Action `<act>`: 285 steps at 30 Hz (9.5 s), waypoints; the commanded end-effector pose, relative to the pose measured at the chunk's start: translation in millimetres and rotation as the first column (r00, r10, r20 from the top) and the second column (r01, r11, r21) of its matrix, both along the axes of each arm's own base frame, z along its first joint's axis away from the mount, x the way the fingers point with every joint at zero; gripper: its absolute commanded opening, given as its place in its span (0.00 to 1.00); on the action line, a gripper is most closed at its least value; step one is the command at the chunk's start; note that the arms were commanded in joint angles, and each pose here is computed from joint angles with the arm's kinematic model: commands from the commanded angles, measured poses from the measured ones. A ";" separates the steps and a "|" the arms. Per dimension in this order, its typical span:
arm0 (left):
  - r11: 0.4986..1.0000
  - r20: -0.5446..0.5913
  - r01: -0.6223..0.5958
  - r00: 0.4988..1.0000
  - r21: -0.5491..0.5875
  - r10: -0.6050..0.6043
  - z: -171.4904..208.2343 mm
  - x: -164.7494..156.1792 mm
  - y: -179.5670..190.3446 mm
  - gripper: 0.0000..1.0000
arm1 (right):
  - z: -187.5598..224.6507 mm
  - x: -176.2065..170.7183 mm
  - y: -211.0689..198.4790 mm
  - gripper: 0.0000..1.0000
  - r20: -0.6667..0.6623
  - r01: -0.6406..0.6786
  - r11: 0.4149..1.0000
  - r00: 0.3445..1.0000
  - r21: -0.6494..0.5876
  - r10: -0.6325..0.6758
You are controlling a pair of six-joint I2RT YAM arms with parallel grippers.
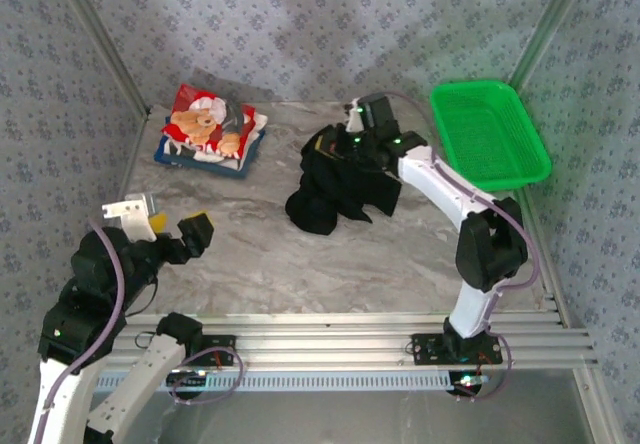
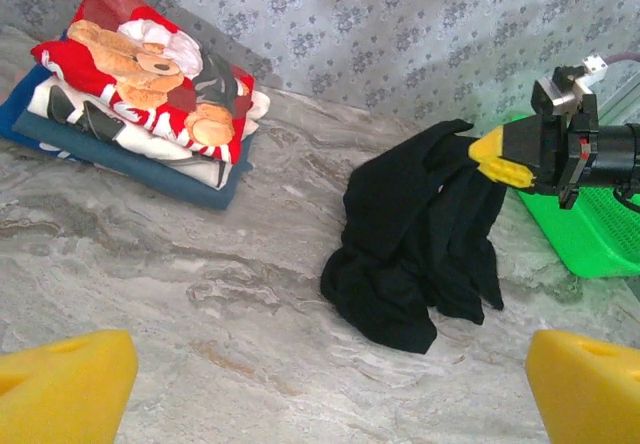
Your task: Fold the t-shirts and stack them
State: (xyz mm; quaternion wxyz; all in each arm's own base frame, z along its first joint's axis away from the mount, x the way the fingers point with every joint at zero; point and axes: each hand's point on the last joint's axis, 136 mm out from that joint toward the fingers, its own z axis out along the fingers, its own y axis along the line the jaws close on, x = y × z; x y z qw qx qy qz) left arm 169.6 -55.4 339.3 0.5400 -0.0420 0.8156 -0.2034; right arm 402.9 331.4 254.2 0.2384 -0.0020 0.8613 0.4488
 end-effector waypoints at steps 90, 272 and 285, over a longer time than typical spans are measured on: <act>0.996 -0.440 0.079 0.894 -0.040 -0.089 -208.2 2.5 -56.6 0.98 | -192.7 -146.6 -34.4 0.15 -0.114 -0.049 0.857 0.993 -0.513 -0.012; 0.954 -0.190 -0.041 0.982 -0.298 -0.017 -13.3 110.7 14.6 0.02 | 27.4 -162.7 -264.4 0.00 0.676 0.510 0.715 0.733 -0.479 -0.069; 0.959 -0.145 -0.074 0.989 -0.273 0.036 -2.0 110.5 22.1 0.03 | 20.9 -187.6 -266.2 0.00 0.614 0.454 0.745 0.785 -0.488 -0.077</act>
